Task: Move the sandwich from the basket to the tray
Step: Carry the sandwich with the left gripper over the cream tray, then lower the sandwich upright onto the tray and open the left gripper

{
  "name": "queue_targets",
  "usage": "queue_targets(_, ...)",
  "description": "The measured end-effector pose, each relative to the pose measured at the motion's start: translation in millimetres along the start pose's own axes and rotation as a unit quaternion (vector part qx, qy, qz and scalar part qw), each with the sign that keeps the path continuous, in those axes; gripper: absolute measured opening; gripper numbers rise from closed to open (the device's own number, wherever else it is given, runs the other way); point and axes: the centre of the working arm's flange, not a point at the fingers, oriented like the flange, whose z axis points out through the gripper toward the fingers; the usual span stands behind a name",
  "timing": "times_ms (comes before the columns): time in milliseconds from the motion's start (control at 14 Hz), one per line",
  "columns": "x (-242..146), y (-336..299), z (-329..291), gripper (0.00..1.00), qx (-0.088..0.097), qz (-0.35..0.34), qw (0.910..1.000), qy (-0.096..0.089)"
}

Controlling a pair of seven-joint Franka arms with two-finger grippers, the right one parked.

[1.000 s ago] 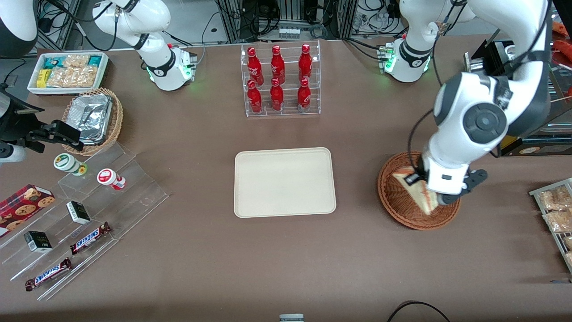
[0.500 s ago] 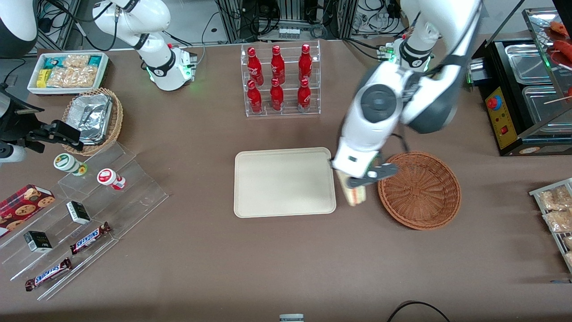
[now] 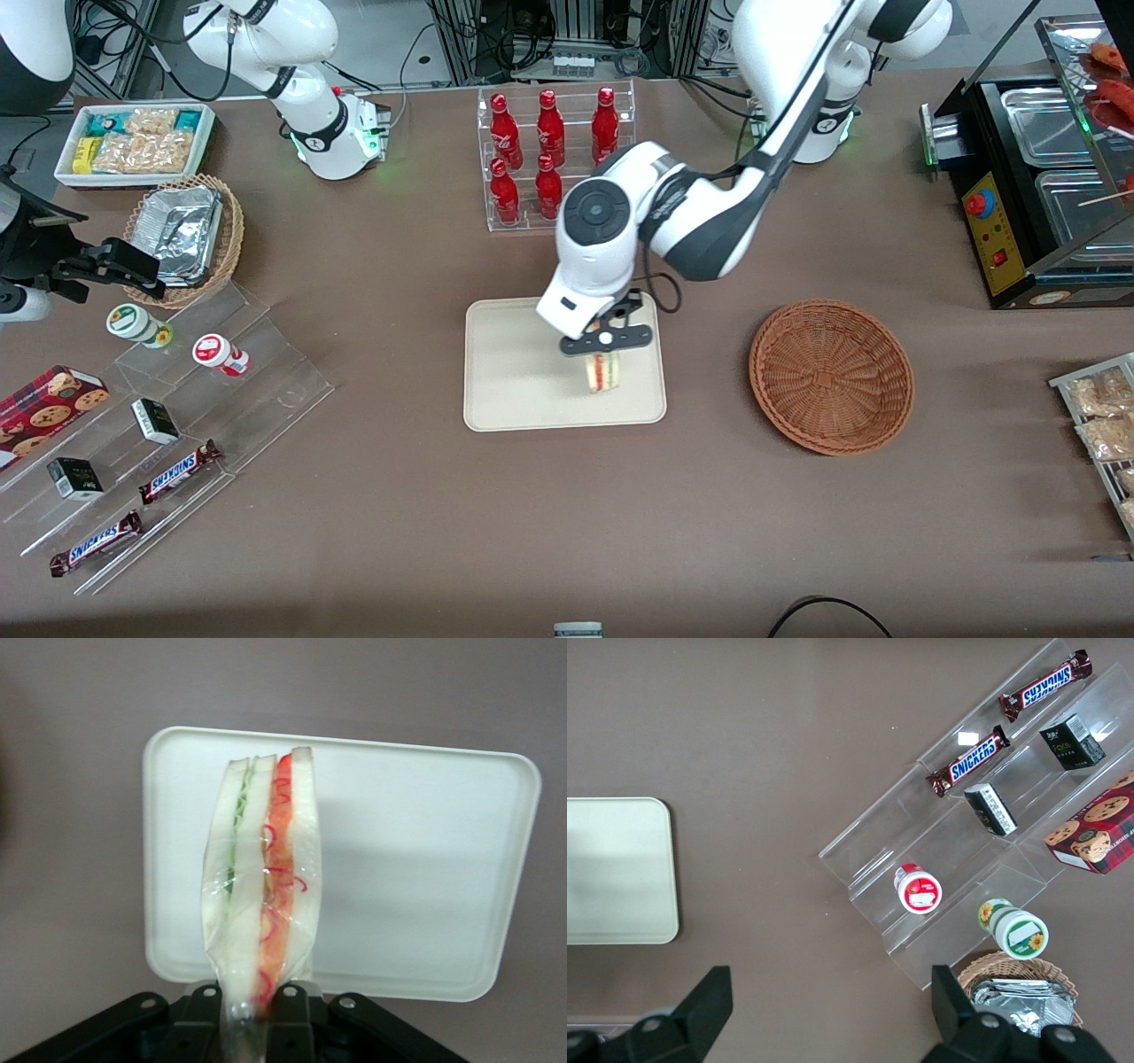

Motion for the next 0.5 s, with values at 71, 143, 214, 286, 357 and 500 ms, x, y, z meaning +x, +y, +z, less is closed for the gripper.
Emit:
queue_targets(71,-2.9,8.1,11.2,0.16,-0.006,0.006,1.0,0.003)
queue_targets(143,-7.8,17.2,24.2,0.16,-0.011,0.012,0.9999,0.004)
queue_targets(214,-15.0,27.9,40.4,0.16,-0.014,0.021,0.9997,0.005)
queue_targets(286,-22.3,36.8,55.5,0.16,-0.015,0.028,0.9995,0.004)
queue_targets(357,-26.9,41.8,68.0,0.16,-0.013,0.033,0.9994,0.001)
queue_targets(500,-31.6,46.0,85.6,0.16,-0.005,0.039,0.9992,-0.003)
